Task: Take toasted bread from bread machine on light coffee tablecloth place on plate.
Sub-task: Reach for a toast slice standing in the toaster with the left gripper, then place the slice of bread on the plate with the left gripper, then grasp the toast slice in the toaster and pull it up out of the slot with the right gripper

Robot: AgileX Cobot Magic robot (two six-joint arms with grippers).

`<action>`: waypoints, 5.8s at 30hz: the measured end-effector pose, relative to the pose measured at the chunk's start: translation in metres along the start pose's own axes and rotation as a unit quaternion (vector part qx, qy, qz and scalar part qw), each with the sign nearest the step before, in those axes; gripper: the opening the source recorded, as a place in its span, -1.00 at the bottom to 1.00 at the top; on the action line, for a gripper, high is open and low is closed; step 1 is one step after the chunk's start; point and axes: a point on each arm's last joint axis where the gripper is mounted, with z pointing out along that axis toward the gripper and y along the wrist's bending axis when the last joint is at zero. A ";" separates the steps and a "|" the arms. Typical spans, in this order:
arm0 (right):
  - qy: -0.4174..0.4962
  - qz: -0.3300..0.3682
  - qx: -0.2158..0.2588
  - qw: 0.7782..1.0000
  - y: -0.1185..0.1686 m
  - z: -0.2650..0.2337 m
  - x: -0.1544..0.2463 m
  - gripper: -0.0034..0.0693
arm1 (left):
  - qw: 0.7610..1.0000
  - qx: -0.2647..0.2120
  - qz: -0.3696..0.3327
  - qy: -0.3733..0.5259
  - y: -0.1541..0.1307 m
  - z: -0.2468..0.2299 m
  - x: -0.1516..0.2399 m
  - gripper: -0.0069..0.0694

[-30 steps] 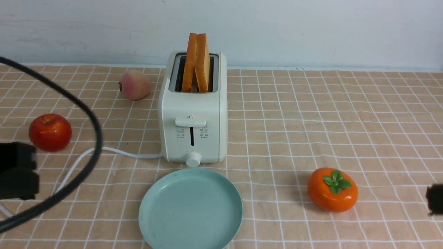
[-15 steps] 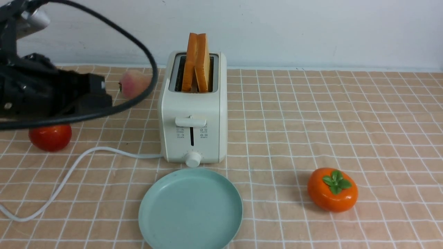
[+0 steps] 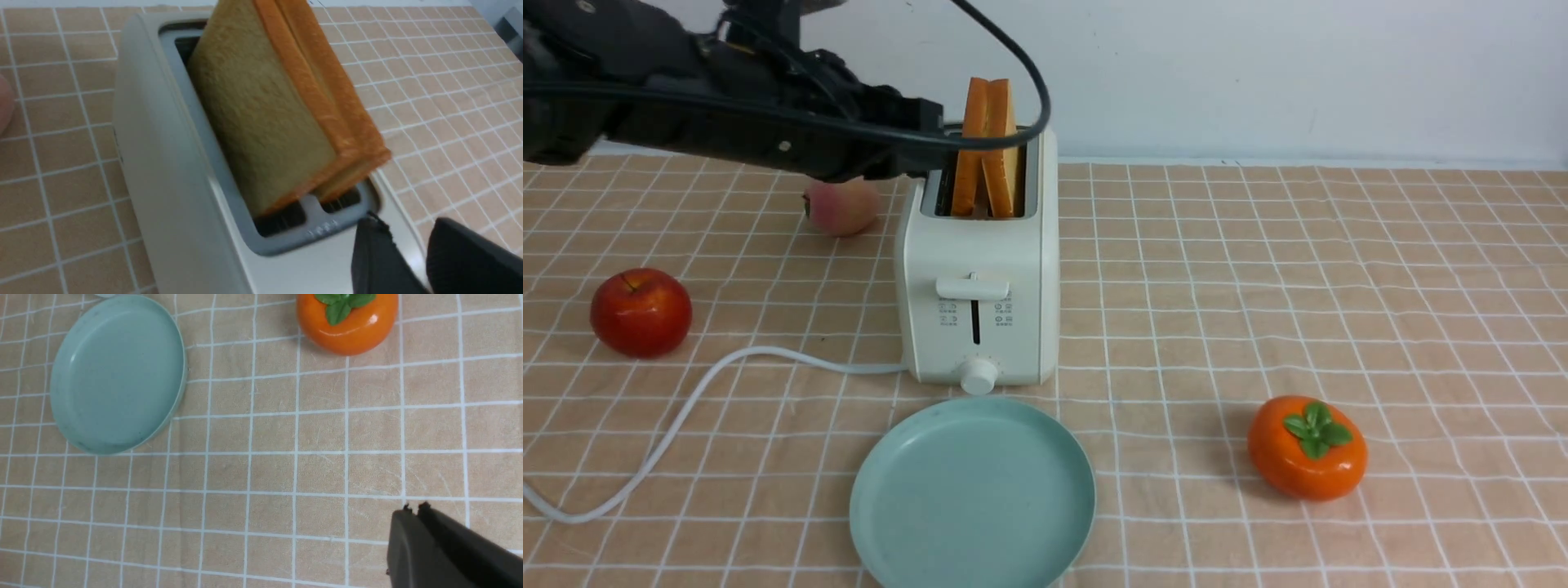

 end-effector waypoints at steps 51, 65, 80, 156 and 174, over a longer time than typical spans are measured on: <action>-0.021 0.006 -0.006 1.000 0.001 0.000 -0.004 -0.69 | 0.979 0.025 0.112 -0.169 -0.064 -0.097 -0.039 -0.66; -0.022 0.005 -0.006 1.000 0.001 0.000 -0.004 -0.66 | 0.979 0.062 0.030 0.190 -0.080 -0.164 0.044 -0.66; -0.005 -0.005 -0.003 1.000 -0.005 0.011 0.004 -0.61 | 0.972 0.111 0.008 0.206 -0.039 -0.076 0.123 -0.66; -0.024 -0.149 -0.058 0.987 0.199 0.190 -0.211 0.55 | 0.991 -0.088 -0.044 -0.087 -0.030 -0.289 0.205 -0.86; -0.095 -0.180 -0.031 0.979 0.201 0.280 -0.230 -0.50 | 0.992 -0.100 -0.043 -0.066 -0.028 -0.289 0.209 -0.86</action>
